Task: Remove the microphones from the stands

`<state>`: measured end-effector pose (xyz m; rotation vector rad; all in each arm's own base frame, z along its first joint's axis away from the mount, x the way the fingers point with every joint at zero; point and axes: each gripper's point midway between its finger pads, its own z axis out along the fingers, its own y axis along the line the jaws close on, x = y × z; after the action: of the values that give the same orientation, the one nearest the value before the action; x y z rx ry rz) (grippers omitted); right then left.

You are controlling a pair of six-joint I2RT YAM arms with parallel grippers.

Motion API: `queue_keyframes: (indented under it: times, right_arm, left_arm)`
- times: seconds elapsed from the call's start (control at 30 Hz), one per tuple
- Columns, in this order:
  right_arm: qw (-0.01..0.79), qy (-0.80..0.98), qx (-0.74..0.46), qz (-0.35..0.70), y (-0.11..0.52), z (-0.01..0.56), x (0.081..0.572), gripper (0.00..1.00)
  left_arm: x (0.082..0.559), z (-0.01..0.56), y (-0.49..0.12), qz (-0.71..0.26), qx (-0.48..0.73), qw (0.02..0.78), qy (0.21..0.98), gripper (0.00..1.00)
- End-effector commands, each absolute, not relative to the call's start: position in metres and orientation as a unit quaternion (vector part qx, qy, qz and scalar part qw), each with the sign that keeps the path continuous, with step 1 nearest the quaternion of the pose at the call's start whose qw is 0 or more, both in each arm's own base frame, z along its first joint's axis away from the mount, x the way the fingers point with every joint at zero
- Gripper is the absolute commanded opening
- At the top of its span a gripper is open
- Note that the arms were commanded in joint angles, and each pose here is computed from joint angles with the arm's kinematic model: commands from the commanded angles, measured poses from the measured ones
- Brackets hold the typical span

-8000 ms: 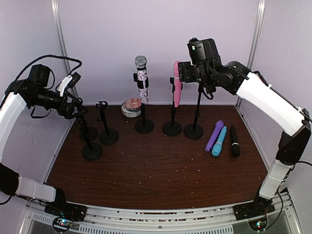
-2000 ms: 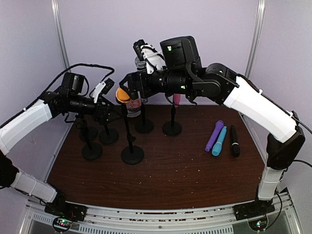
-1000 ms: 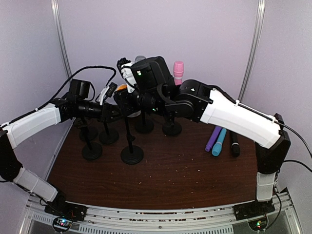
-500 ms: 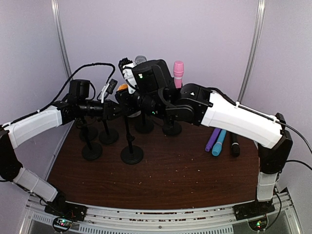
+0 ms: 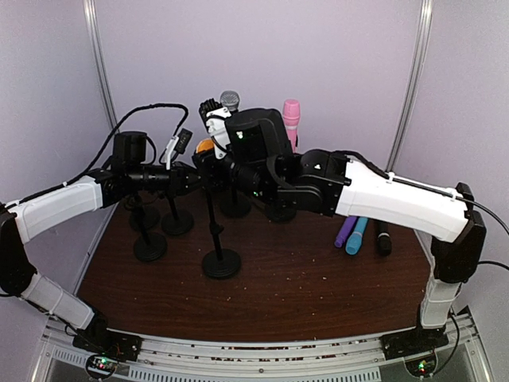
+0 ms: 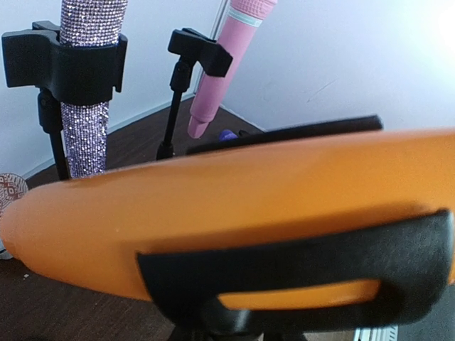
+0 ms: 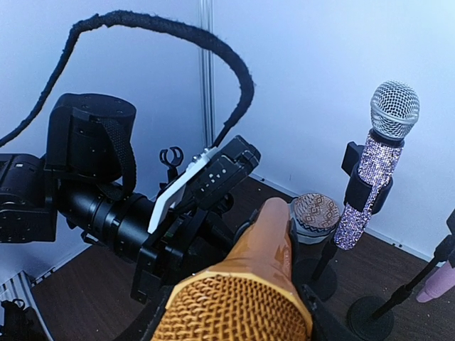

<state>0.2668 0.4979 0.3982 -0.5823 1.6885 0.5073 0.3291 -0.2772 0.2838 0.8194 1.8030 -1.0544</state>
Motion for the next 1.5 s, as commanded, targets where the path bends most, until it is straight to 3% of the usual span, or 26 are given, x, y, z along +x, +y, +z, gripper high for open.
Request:
queue_keyframes:
  times: [0.0,0.27,0.93,1.27,1.47]
  right_arm:
    - [0.623,0.698,-0.25,0.247,0.488,0.426,0.243,0.0]
    - [0.655,0.667,-0.225,0.276,0.448,0.462,0.219,0.0]
    - [0.669,0.666,-0.173,0.282,0.354,0.471,0.166,0.0]
    - [0.676,0.677,-0.145,0.252,0.32,0.46,0.169,0.0]
    - [0.668,0.72,-0.102,0.156,0.271,0.406,0.202,0.0]
  left_arm:
    - [0.34,0.287,-0.271,-0.417,0.303,0.441,0.735,0.0]
    - [0.354,0.289,-0.265,-0.388,0.306,0.453,0.742,0.0]
    - [0.389,0.274,-0.251,-0.305,0.283,0.47,0.778,0.0]
    - [0.379,0.289,-0.262,-0.35,0.3,0.463,0.757,0.0]
    - [0.345,0.32,-0.286,-0.403,0.389,0.457,0.691,0.0]
